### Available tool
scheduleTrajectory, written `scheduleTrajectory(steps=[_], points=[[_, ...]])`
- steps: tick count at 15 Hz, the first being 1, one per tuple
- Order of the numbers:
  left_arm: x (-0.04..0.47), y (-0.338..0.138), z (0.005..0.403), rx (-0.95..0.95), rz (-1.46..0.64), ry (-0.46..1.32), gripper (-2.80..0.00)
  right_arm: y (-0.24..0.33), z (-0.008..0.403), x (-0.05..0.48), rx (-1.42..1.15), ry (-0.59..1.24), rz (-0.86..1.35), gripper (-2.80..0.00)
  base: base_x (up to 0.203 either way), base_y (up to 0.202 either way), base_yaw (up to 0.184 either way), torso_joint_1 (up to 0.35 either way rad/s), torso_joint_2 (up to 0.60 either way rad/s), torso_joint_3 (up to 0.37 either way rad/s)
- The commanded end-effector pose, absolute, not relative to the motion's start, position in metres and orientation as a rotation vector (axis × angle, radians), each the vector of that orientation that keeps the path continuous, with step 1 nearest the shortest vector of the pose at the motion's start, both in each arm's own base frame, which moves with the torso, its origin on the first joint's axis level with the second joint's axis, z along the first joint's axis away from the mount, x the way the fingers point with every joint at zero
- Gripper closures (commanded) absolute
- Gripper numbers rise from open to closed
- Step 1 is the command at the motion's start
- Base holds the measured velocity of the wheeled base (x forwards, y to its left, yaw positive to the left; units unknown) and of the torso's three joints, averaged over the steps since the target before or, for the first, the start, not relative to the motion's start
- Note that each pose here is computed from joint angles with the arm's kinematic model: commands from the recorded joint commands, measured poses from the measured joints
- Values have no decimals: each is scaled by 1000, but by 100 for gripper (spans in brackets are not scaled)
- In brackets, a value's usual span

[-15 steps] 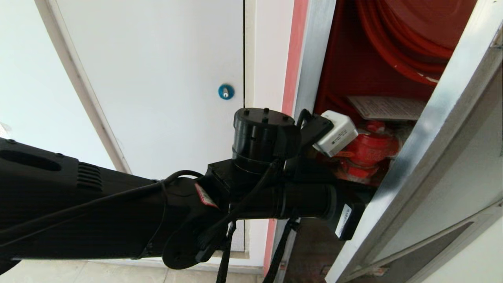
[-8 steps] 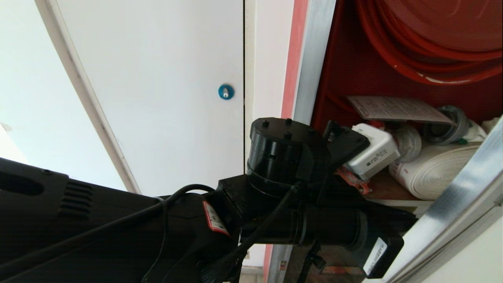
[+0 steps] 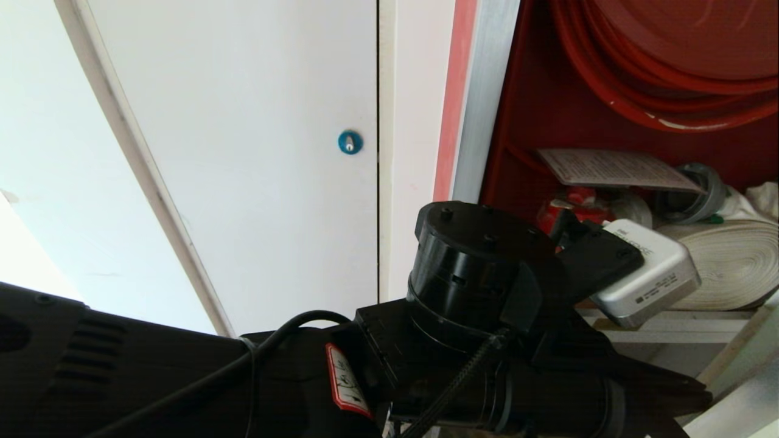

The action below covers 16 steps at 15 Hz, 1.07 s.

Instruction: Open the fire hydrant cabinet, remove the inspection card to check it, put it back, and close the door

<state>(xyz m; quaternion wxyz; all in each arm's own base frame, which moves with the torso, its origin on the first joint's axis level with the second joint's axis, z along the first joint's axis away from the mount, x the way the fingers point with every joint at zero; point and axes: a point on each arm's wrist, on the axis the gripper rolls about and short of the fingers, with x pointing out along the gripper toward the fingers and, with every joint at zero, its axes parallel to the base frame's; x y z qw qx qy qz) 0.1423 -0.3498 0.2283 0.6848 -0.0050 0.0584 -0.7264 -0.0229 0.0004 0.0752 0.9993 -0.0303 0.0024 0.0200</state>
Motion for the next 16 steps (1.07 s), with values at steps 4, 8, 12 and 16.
scheduleTrajectory(steps=[4,8,12,16], points=[[127,-355,225,-6,-1672,140,0,0,75,-23,-61,6,41,0,0,0,0,0,0,0],[119,-357,225,-3,-1695,141,0,0,75,-23,-61,5,41,0,0,0,0,0,0,0],[114,-358,224,-1,-1708,144,0,0,75,-23,-61,5,42,0,0,0,0,0,0,0],[113,-357,222,3,-1705,150,0,0,75,-23,-61,5,40,0,0,0,0,0,0,0]])
